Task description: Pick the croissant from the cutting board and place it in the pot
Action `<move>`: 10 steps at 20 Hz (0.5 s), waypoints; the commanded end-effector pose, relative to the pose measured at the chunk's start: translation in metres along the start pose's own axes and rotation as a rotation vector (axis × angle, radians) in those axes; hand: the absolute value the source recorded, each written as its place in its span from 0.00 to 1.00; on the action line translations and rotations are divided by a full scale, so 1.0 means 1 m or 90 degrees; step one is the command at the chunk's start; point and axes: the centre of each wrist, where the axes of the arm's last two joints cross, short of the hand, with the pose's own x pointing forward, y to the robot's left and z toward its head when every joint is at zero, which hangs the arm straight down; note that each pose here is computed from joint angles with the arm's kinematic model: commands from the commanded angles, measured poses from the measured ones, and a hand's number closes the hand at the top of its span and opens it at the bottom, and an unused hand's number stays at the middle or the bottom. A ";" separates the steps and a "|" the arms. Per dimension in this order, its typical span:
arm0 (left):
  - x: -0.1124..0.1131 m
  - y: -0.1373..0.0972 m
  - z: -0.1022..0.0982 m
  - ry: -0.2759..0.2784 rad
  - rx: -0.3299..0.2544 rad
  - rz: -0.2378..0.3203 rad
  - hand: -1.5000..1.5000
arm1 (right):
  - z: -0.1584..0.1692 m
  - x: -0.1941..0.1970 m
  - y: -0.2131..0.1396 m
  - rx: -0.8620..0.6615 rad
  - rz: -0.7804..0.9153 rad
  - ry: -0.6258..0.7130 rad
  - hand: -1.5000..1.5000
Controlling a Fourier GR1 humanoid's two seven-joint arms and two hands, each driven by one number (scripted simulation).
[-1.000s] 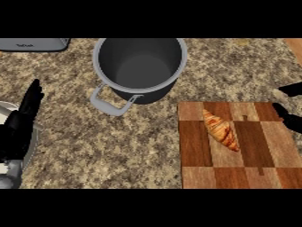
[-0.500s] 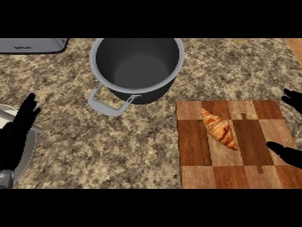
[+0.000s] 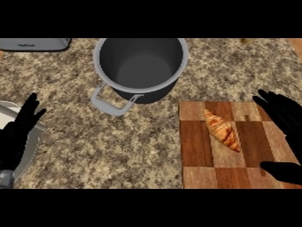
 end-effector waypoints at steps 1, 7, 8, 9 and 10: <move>-0.006 0.005 0.001 0.028 0.000 -0.019 0.50 | -0.019 0.027 -0.003 0.088 0.083 0.057 0.00; 0.001 0.007 -0.002 0.019 0.007 -0.014 0.50 | -0.037 0.043 0.008 0.277 0.187 0.151 0.00; -0.011 -0.013 -0.002 0.017 0.003 -0.019 0.50 | -0.047 0.053 0.020 0.293 0.196 0.156 0.00; 0.003 0.002 -0.006 0.014 0.001 -0.008 0.50 | -0.055 0.071 0.025 0.301 0.190 0.159 0.00; 0.002 0.020 -0.006 0.021 0.013 -0.012 0.50 | -0.057 0.068 0.021 0.329 0.197 0.164 0.00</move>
